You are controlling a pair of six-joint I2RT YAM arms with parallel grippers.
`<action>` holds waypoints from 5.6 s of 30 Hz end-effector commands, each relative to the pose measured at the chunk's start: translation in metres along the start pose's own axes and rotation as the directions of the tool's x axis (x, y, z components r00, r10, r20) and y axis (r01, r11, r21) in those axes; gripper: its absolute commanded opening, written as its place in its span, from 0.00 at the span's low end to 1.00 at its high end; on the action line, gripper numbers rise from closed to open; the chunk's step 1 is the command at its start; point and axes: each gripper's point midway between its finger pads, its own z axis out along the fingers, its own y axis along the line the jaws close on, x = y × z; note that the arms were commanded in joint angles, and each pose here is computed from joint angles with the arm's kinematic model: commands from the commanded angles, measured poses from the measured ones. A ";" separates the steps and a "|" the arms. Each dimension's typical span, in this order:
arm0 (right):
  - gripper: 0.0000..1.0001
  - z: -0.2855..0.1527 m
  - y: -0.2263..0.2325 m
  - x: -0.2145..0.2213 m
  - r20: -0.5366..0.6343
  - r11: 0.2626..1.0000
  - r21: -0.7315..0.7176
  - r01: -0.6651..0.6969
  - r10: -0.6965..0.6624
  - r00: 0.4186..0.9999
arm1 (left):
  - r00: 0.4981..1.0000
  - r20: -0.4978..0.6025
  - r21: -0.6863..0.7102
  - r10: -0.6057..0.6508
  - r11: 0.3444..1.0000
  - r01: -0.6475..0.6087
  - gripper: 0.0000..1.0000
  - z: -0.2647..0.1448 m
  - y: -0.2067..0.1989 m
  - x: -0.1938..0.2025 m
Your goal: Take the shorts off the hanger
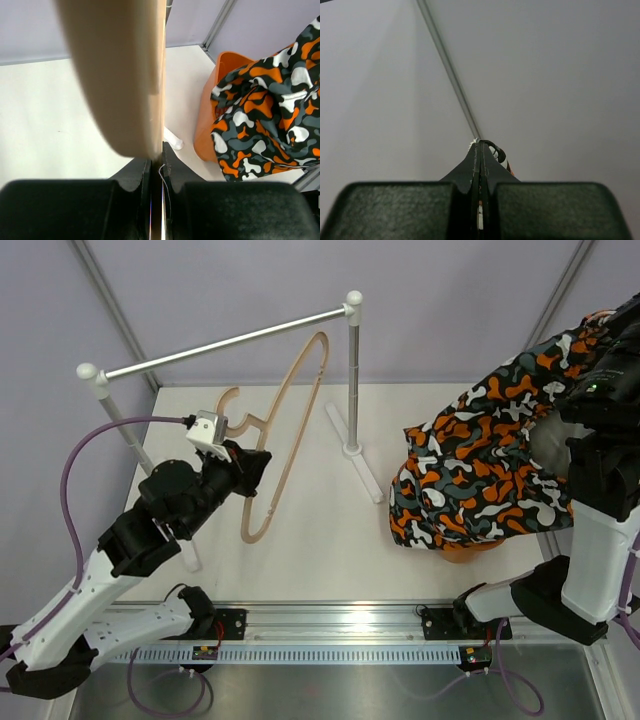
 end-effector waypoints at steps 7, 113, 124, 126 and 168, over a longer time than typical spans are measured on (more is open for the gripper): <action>0.00 0.024 0.006 0.120 -0.223 1.000 0.026 0.015 -0.009 0.975 | 0.997 0.073 0.030 -0.022 0.999 0.020 0.00 -0.015 -0.001 -0.017; 0.68 -0.143 -0.032 0.345 -0.814 0.915 -0.276 -0.296 -0.060 0.577 | 0.971 -0.234 -0.349 -0.043 0.936 -0.043 0.34 0.122 0.082 -0.045; 0.69 -0.154 -0.041 0.346 -0.824 0.919 -0.277 -0.281 -0.077 0.561 | 0.983 -0.182 -0.315 -0.025 0.949 -0.034 0.47 0.108 0.073 -0.063; 0.70 -0.159 -0.044 0.351 -0.835 0.921 -0.278 -0.273 -0.091 0.543 | 0.987 -0.159 -0.305 -0.020 0.952 -0.030 0.54 0.100 0.070 -0.071; 0.99 -0.246 -0.110 0.393 -0.980 0.984 -0.151 -0.097 -0.136 0.148 | 0.997 -0.074 -0.166 0.020 0.986 -0.032 0.76 0.019 0.046 -0.077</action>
